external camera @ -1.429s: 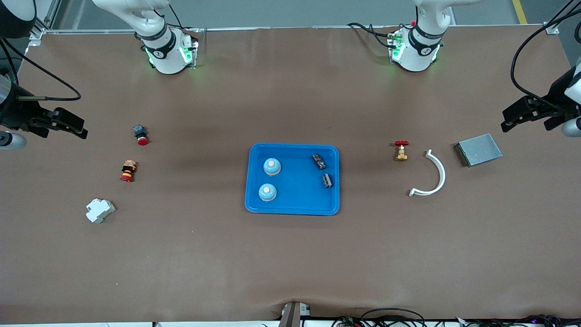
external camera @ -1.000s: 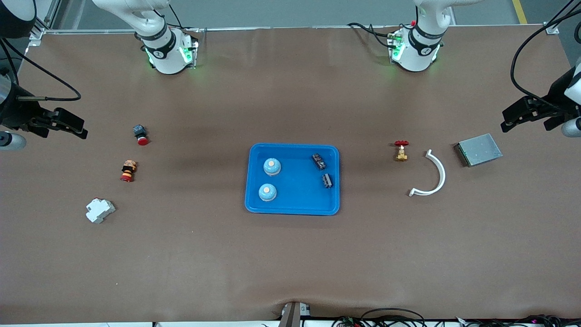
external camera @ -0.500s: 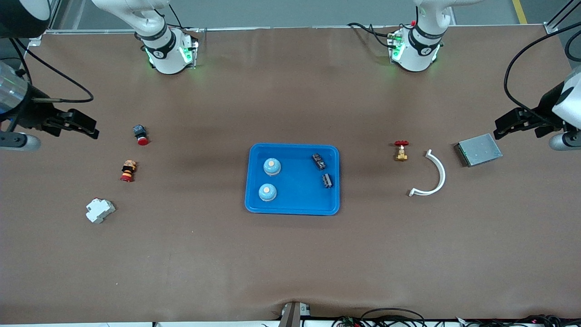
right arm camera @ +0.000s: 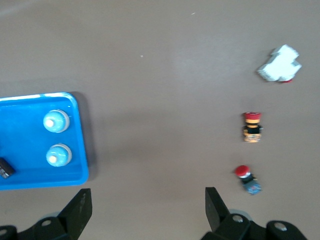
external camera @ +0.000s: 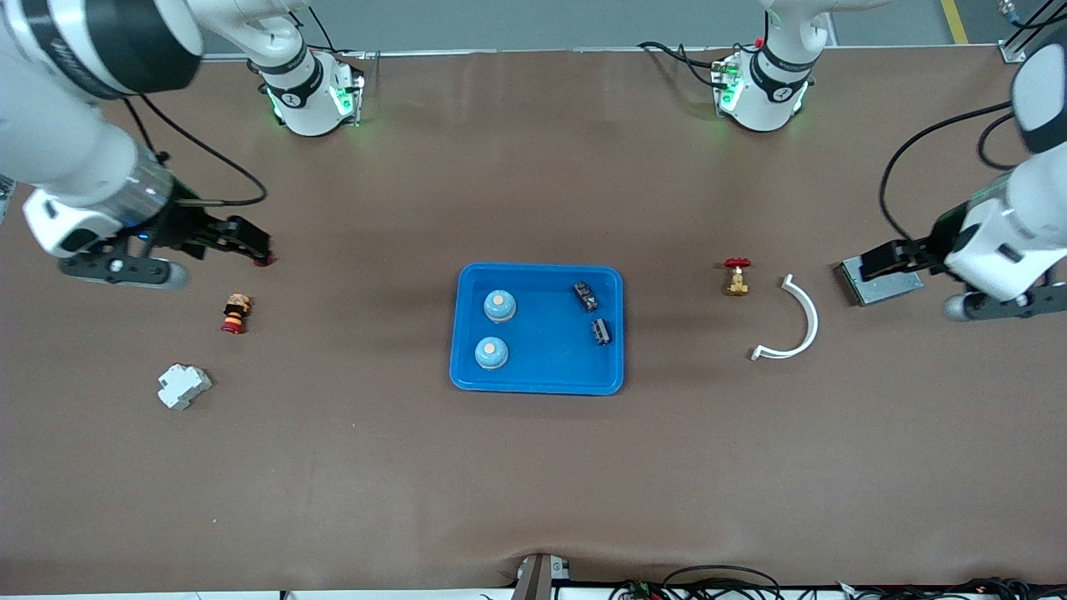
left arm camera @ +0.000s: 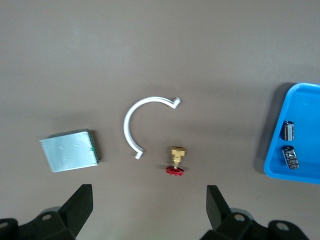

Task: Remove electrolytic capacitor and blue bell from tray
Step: 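Move the right gripper to the bells while the left gripper reaches capacitors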

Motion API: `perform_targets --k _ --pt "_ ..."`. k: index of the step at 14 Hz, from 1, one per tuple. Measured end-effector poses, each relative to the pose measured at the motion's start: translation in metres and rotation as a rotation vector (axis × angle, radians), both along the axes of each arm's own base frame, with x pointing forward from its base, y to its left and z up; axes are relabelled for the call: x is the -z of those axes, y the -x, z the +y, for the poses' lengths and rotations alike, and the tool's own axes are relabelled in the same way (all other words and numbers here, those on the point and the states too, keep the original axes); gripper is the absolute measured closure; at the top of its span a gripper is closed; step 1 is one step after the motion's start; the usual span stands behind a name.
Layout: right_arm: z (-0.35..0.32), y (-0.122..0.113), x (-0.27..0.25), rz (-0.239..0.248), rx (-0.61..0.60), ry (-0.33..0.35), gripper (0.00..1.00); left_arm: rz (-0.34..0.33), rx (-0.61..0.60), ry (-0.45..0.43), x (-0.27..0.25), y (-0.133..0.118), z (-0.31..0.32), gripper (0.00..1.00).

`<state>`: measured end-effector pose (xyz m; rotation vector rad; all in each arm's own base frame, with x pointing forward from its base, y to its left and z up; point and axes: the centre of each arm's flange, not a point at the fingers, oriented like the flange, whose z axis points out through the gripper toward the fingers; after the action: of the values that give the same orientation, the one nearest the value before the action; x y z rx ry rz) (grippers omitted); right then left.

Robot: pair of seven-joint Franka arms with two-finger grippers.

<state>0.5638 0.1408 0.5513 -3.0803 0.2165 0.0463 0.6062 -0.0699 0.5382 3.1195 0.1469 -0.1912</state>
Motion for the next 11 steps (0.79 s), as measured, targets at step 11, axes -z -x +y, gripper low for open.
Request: perform_targets --k 11 --pt "0.170 0.007 0.138 -0.008 0.135 -0.006 0.00 -0.029 -0.283 0.093 0.078 -0.032 -0.113 0.00"
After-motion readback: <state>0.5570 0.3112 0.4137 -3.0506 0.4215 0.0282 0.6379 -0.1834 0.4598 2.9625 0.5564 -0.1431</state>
